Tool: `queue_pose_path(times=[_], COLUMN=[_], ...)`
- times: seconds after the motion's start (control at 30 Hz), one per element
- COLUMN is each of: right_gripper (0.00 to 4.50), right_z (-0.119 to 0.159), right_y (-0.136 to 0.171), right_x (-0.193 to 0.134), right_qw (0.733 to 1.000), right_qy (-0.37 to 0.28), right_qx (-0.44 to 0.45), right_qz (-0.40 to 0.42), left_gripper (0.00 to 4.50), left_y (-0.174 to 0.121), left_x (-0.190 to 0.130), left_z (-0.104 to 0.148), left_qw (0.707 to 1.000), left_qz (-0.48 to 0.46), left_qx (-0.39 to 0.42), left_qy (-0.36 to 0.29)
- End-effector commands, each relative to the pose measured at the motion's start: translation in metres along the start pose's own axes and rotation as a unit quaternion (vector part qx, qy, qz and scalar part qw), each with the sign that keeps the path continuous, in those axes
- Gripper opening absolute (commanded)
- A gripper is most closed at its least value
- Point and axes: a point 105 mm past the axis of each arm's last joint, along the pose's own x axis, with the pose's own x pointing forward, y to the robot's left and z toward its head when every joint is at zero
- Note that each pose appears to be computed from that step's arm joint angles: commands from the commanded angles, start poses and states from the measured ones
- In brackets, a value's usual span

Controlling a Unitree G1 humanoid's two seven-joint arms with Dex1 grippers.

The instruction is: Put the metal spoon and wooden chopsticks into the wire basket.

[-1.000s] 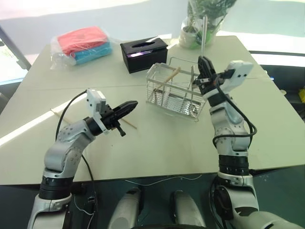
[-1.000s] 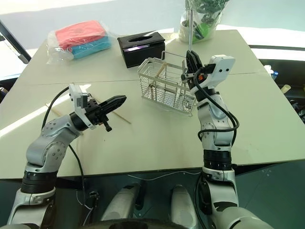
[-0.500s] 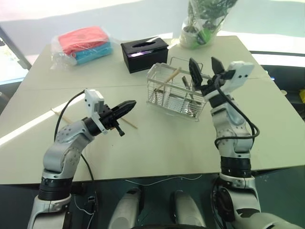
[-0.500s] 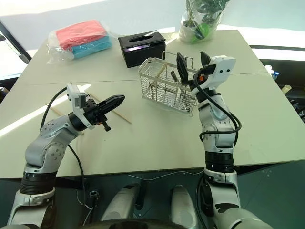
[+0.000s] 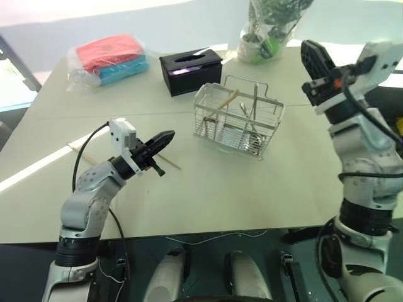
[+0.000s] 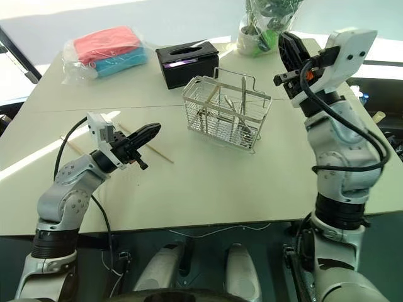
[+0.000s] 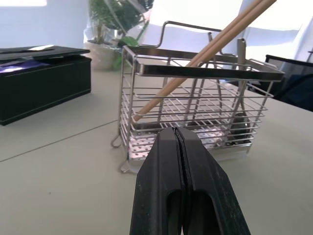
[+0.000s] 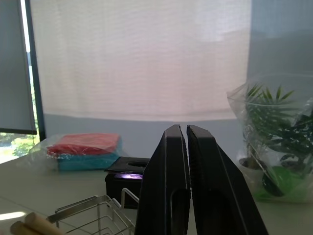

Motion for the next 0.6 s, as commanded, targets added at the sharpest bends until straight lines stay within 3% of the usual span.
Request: queue_pose_path(times=[0.03,0.23,0.4,0.6], right_gripper=[0.06,0.06,0.06,0.06], right_z=[0.013,-0.001,-0.016,-0.035], right_y=[0.038,0.075,0.083,0.085], right_x=[-0.012,-0.036,-0.048,-0.052], right_qw=[0.99,0.955,0.939,0.928], right_qy=[0.04,0.134,0.178,0.206], right_qx=[0.016,0.065,0.079,0.079], right_qz=[0.136,0.258,0.285,0.299], left_gripper=[0.0,0.0,0.0,0.0], left_y=[0.009,0.009,0.001,0.004], left_x=[-0.004,-0.004,0.0,0.006], left_z=[0.008,0.002,0.006,-0.01], left_qw=[0.997,0.989,0.987,0.972], left_qz=[0.065,0.142,0.153,0.215], left_qx=[0.025,0.028,-0.055,-0.083], left_qy=[-0.011,0.017,-0.005,0.052])
